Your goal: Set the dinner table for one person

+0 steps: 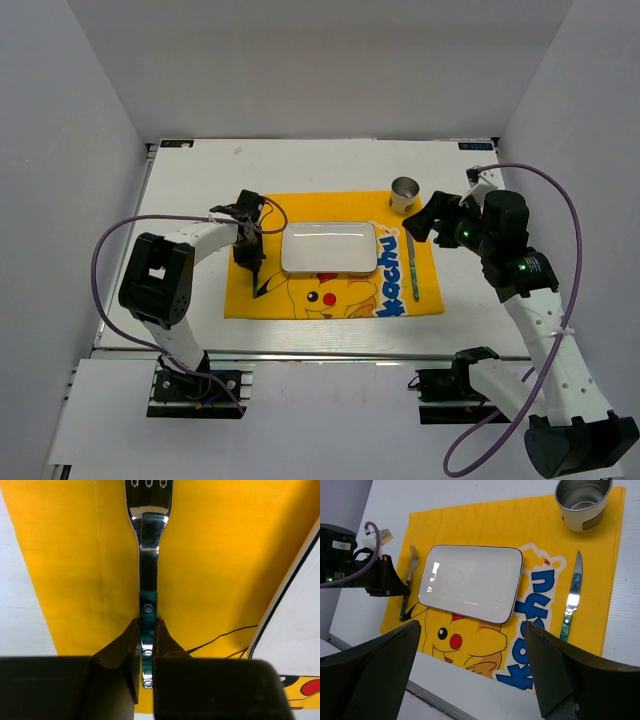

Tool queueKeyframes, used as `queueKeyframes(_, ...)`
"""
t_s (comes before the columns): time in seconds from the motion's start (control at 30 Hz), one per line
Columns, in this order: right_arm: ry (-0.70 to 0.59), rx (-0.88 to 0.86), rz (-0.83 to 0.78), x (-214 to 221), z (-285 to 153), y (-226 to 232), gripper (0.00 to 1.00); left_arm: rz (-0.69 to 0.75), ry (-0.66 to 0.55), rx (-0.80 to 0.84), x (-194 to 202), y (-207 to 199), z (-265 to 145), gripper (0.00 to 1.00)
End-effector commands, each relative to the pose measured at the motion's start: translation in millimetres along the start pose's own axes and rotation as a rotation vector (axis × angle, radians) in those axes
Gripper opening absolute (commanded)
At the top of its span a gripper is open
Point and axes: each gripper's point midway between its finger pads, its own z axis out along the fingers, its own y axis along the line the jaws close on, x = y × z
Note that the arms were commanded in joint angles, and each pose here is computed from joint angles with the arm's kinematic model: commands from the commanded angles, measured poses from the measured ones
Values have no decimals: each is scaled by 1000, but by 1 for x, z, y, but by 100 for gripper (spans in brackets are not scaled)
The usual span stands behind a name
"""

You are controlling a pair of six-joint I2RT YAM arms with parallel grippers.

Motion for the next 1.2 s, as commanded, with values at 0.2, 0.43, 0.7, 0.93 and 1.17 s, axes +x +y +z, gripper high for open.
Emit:
queueKeyframes(0.2, -35, -34, -28, -9, -6, 8, 89, 10, -7, -43, 8, 4, -11, 0)
queueKeyframes(0.43, -40, -47, -23, -10, -8, 12, 89, 7, -7, -69, 12, 11, -19, 0)
queueKeyframes(0.7, -49, -48, -25, -14, -10, 14, 89, 9, -14, -23, 19, 4, -27, 0)
queueKeyframes(0.93, -49, -61, -13, -14, -9, 16, 89, 24, 13, -13, 27, 4, -23, 0)
queueKeyframes(1.17, -50, -68, -13, -11, -10, 17, 89, 34, 33, -25, 33, 5, -19, 0)
